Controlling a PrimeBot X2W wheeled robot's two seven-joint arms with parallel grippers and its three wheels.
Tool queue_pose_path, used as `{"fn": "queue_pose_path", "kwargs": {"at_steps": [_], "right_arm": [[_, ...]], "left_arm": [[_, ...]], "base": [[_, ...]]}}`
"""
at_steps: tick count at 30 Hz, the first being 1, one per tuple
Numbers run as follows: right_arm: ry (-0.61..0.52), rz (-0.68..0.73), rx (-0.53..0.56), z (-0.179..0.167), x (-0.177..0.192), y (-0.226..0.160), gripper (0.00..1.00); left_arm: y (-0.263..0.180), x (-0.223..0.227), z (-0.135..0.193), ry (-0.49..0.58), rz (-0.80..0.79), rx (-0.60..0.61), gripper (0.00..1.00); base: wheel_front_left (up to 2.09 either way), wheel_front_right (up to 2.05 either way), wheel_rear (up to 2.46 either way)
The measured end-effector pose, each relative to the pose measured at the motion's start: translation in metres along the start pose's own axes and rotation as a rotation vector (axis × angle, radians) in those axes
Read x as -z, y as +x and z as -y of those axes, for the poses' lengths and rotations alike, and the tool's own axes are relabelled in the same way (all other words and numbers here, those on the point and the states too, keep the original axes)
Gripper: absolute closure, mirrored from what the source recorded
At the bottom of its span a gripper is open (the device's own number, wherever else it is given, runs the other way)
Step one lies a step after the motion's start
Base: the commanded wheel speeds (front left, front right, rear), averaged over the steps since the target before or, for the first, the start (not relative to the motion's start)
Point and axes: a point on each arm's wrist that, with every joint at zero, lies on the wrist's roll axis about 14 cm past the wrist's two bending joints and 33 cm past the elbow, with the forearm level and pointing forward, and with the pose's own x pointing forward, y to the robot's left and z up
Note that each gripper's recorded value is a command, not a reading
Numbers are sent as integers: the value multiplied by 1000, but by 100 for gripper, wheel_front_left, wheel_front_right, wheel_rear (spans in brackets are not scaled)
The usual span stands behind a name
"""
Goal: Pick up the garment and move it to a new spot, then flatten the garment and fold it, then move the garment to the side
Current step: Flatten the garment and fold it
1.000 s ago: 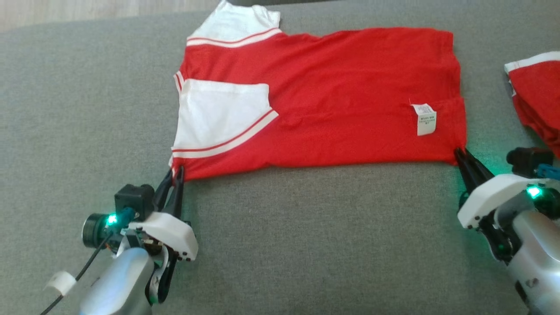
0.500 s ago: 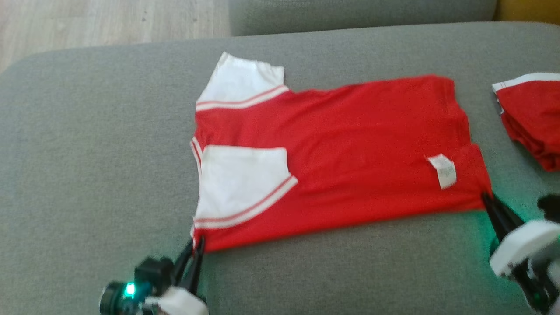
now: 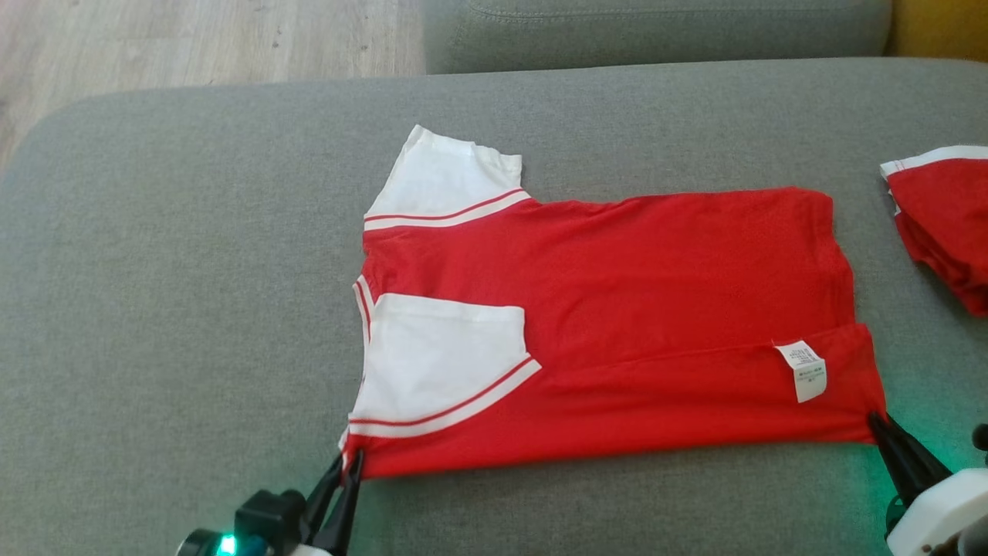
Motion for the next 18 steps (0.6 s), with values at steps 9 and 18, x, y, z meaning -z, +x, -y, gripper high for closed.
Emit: {"fn": "queue_pose_path", "kwargs": {"at_steps": [9,18], "right_arm": [[28,38,19,1,-11,1,0],[20,134,4,-6,-40,3,0]], "left_arm": [[0,18,10,4,-82,52,0],[50,-77,-1,117,69,124,0]], "base": [[0,0,0],[0,0,0]]}}
